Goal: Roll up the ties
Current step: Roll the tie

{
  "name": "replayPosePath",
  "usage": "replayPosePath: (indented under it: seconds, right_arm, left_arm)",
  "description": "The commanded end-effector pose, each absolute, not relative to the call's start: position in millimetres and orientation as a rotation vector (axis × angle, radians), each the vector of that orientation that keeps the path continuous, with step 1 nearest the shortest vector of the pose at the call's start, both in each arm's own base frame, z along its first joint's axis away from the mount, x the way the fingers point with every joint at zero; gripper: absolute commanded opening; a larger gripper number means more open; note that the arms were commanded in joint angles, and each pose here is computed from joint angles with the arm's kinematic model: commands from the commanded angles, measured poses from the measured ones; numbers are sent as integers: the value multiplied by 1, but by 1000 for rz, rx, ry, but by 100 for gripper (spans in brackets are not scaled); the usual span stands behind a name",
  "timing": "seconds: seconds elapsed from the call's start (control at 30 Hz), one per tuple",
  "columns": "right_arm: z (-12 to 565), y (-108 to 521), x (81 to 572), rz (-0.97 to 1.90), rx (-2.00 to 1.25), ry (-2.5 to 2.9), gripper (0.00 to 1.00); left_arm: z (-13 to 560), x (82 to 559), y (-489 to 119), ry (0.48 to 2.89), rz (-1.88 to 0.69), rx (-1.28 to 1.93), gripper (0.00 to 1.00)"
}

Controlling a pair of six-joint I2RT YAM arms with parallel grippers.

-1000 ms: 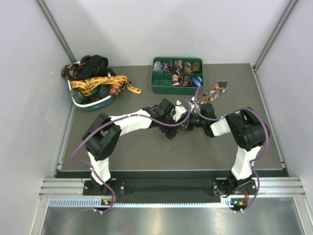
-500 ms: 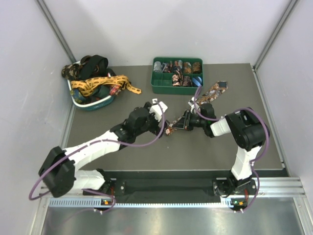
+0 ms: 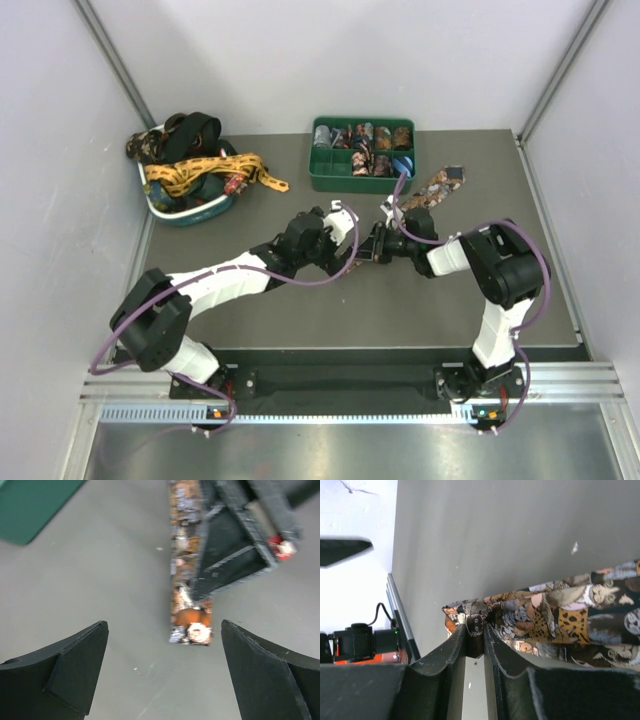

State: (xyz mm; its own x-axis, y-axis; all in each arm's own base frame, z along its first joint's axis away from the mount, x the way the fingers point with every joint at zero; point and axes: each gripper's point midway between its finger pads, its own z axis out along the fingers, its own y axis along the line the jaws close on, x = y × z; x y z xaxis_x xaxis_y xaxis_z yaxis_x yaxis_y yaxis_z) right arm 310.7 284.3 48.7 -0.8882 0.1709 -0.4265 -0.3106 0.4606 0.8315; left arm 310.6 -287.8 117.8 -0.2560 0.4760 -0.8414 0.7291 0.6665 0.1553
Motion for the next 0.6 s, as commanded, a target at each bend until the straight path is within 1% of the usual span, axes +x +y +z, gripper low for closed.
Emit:
replayPosePath:
  seconds: [0.0,0.27,0.33,0.57]
  right_arm:
    - [71,295,319,1426,-218,2159,18]
    - [70,294,319,1418,-229,2150,17]
    - [67,294,318,1425,-229,2149,17]
    - [65,295,316,1447,-222,2148,17]
  left_arm:
    - [122,298,-306,1849,-441,1067,99]
    - [82,299,-305,2032,-393,1172,91]
    - [79,300,-306,2039,-392,1173,89]
    - [61,301,-310,2093,-402,1191,88]
